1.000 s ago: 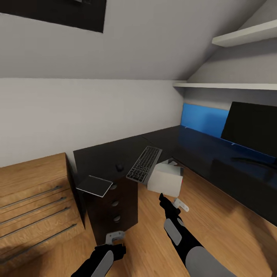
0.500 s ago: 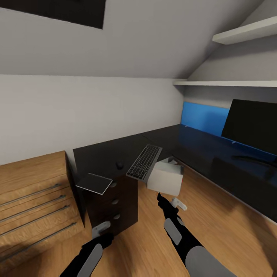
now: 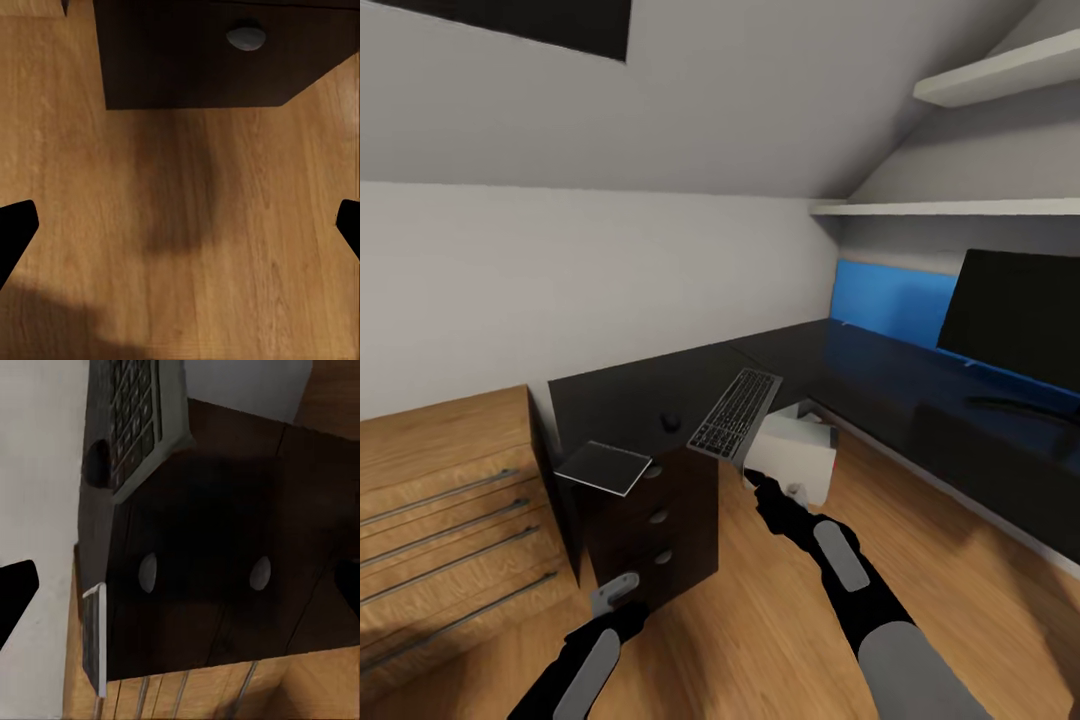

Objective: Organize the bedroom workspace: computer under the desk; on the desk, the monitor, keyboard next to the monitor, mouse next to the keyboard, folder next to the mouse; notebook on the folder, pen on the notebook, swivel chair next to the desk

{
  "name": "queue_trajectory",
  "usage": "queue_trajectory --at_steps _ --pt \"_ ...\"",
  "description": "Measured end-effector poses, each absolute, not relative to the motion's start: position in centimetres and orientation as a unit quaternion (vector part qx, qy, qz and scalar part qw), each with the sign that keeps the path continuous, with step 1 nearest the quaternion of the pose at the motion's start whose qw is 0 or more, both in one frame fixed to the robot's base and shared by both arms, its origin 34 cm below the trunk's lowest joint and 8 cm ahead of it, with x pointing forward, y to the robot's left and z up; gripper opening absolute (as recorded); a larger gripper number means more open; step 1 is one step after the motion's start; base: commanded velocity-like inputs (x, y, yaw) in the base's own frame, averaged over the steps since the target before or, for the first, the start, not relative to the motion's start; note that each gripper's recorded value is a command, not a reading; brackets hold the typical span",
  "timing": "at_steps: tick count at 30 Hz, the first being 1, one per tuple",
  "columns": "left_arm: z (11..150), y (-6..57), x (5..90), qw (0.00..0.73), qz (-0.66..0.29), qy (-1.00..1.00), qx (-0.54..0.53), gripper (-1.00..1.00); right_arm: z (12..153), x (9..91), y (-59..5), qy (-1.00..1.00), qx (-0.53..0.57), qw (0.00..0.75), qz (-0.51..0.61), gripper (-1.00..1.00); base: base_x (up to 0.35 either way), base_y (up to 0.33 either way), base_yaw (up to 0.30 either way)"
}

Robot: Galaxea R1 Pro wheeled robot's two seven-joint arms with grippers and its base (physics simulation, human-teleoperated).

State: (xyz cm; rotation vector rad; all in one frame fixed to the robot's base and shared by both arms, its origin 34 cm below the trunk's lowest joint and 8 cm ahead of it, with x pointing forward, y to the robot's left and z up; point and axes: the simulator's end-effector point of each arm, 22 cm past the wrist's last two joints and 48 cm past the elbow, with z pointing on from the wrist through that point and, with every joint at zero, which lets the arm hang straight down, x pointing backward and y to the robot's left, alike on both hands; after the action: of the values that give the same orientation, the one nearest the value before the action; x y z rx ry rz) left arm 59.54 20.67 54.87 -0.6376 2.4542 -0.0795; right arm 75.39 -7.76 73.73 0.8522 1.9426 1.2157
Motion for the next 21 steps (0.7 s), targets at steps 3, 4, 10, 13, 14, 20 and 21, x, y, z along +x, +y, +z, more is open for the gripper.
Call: queue_trajectory --at_steps 3,4,10,13,14,20,21 --pt "54.8 20.5 59.8 0.303 -0.033 0.922 -0.239 1.0 73.8 75.3 -7.2 0.743 0.322 0.341 0.478 1.0 0.0 0.0 0.0" --pt "54.8 20.4 60.0 0.306 -0.035 0.921 -0.238 1.0 73.0 74.5 -5.5 0.761 0.293 0.336 0.471 1.0 0.0 0.0 0.0" --pt "53.6 20.4 59.8 0.306 -0.035 0.921 -0.238 1.0 71.7 73.9 -3.7 0.781 0.245 0.36 0.447 1.0 0.0 0.0 0.0" --pt "53.1 20.3 59.8 0.307 -0.035 0.921 -0.238 1.0 71.8 75.0 -5.2 0.764 0.263 0.4 0.433 1.0 0.0 0.0 0.0" --pt "52.9 20.3 59.7 0.307 -0.035 0.921 -0.238 1.0 71.9 75.5 -5.8 0.756 0.272 0.416 0.427 1.0 0.0 0.0 0.0" --pt "51.8 20.4 59.6 0.309 -0.035 0.92 -0.239 1.0 71.4 75.8 -5.7 0.733 0.292 0.447 0.422 1.0 0.0 0.0 0.0" --pt "51.6 20.6 59.7 0.31 -0.035 0.919 -0.241 1.0 71.5 75.8 -5.6 0.729 0.29 0.45 0.426 1.0 0.0 0.0 0.0"
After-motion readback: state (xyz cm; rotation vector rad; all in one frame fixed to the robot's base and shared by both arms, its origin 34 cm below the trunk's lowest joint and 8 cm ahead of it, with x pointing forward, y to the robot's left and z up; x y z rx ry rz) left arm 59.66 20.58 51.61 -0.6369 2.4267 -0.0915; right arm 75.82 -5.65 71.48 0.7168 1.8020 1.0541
